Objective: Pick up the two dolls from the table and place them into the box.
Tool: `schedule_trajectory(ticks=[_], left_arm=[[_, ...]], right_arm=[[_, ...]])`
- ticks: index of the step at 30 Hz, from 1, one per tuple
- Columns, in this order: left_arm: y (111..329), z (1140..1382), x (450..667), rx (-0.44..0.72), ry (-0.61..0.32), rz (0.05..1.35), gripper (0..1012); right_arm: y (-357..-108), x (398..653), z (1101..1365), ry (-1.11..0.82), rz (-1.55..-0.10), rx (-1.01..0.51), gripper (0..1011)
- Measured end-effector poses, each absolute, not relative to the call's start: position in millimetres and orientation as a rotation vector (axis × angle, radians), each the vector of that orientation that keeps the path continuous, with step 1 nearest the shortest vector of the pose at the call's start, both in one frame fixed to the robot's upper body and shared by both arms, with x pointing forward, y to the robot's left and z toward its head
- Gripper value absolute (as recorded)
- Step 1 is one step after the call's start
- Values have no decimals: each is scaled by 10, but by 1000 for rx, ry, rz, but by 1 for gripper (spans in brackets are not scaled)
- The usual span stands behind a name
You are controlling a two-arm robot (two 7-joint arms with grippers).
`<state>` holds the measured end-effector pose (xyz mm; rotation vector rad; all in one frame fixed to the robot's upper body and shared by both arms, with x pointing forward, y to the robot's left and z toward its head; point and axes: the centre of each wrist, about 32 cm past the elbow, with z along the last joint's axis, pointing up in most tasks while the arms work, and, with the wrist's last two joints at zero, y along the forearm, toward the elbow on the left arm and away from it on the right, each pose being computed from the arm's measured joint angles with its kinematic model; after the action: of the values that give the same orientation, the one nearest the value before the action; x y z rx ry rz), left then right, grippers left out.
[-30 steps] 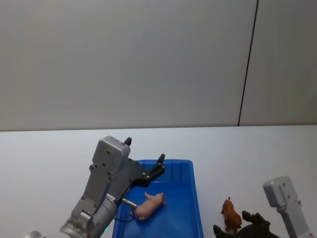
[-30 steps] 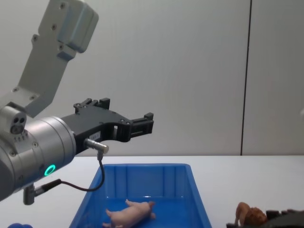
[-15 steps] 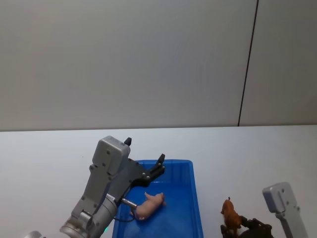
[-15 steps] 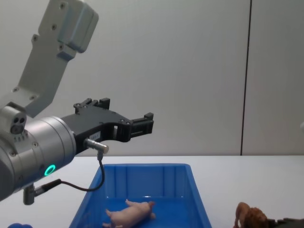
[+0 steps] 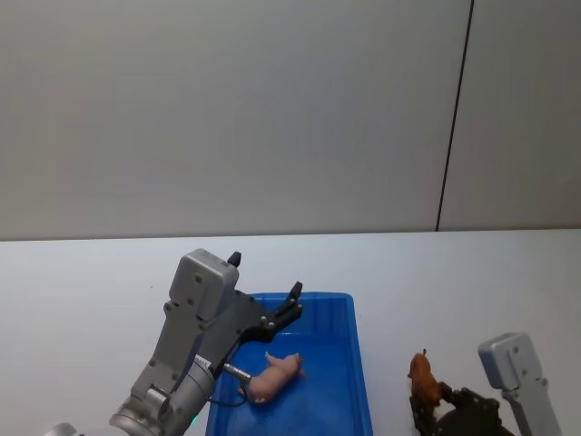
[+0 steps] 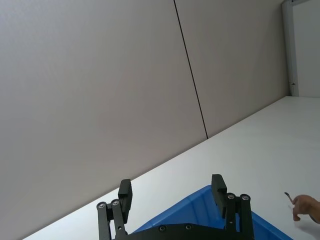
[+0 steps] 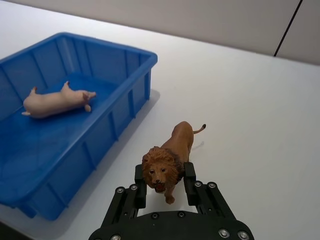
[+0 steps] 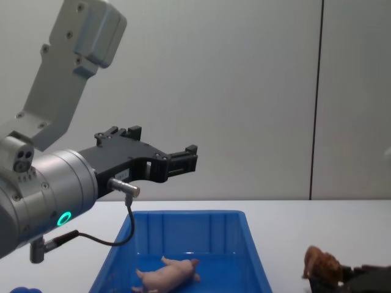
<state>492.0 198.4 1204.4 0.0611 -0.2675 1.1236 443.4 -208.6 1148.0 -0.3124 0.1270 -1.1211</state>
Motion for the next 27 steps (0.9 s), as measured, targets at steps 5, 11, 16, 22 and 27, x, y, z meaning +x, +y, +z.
schedule_trajectory(ticks=[5, 11, 16, 22, 27], left_arm=[[1984, 12044, 4920, 61, -268, 1124, 1001], [1984, 12044, 4920, 61, -268, 1124, 1002], [1984, 12044, 4920, 61, -268, 1124, 1001], [1984, 12044, 4920, 61, -268, 1124, 1002], [1984, 12044, 4920, 61, -268, 1124, 1001]], right_arm=[[-2052, 4441, 11527, 71, -1125, -296, 420], [-1995, 4495, 11654, 3, -1100, -254, 420], [-1947, 4565, 11757, -29, -1058, -223, 420], [-1855, 4708, 11894, -47, -990, -184, 420], [-1778, 4836, 11964, -38, -935, -171, 420]])
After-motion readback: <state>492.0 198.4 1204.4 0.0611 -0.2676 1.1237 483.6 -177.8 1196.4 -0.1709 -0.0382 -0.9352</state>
